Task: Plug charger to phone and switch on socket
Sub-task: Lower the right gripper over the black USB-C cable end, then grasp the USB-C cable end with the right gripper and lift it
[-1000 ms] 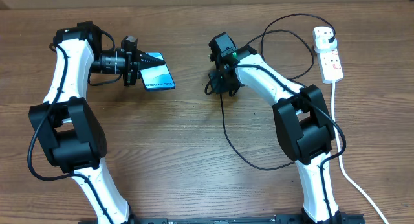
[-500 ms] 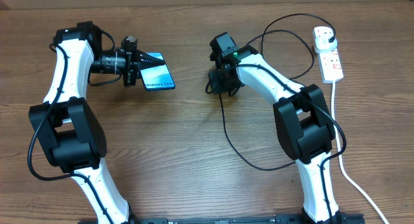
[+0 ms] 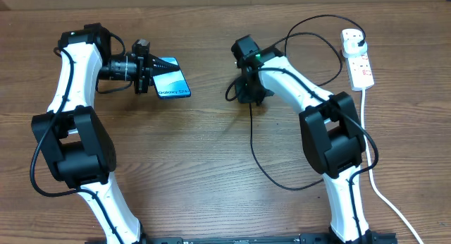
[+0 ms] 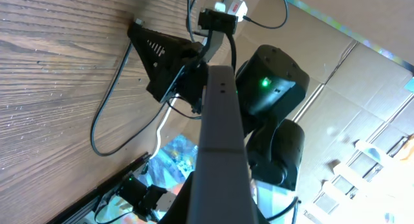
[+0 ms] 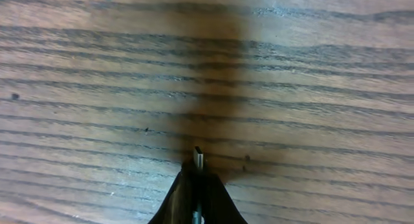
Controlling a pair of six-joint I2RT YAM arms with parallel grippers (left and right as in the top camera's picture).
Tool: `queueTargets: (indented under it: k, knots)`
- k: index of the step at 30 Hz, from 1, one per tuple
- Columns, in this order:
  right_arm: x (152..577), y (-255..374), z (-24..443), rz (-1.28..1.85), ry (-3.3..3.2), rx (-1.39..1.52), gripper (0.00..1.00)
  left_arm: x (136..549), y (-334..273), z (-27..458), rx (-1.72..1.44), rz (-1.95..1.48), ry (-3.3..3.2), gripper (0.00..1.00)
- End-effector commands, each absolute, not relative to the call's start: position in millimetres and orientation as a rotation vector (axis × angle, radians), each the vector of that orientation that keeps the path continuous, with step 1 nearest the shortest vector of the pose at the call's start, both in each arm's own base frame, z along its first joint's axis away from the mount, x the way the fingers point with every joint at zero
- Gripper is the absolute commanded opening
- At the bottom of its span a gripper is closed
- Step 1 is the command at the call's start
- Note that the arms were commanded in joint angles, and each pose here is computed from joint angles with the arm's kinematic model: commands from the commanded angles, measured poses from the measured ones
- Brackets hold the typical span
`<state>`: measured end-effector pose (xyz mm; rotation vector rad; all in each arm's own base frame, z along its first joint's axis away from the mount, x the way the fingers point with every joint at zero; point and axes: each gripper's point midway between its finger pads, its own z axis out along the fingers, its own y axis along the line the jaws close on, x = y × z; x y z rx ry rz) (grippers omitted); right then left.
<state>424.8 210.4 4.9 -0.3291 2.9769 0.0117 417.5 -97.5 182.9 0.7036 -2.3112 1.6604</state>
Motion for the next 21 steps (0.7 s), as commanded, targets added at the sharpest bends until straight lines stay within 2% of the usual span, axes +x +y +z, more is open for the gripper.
queueTargets:
  k: [1,12,17,21]
  knots:
    - [424.8,204.7,2.7,-0.087,2.960,-0.337,0.04,416.1,-103.7,185.9,0.702,1.664,-2.289,0.05]
    - [391.5,211.6,-30.6,0.044,3.066,-0.366,0.04,415.7,-103.1,184.2,0.704,1.651,-2.298,0.04]
    - [390.1,215.1,-28.8,0.076,3.073,-0.367,0.04,415.8,-103.2,184.5,0.702,1.653,-2.298,0.04]
    - [391.8,235.2,-3.6,0.305,3.075,-0.363,0.04,420.2,-102.3,183.2,0.633,1.686,-2.362,0.04]
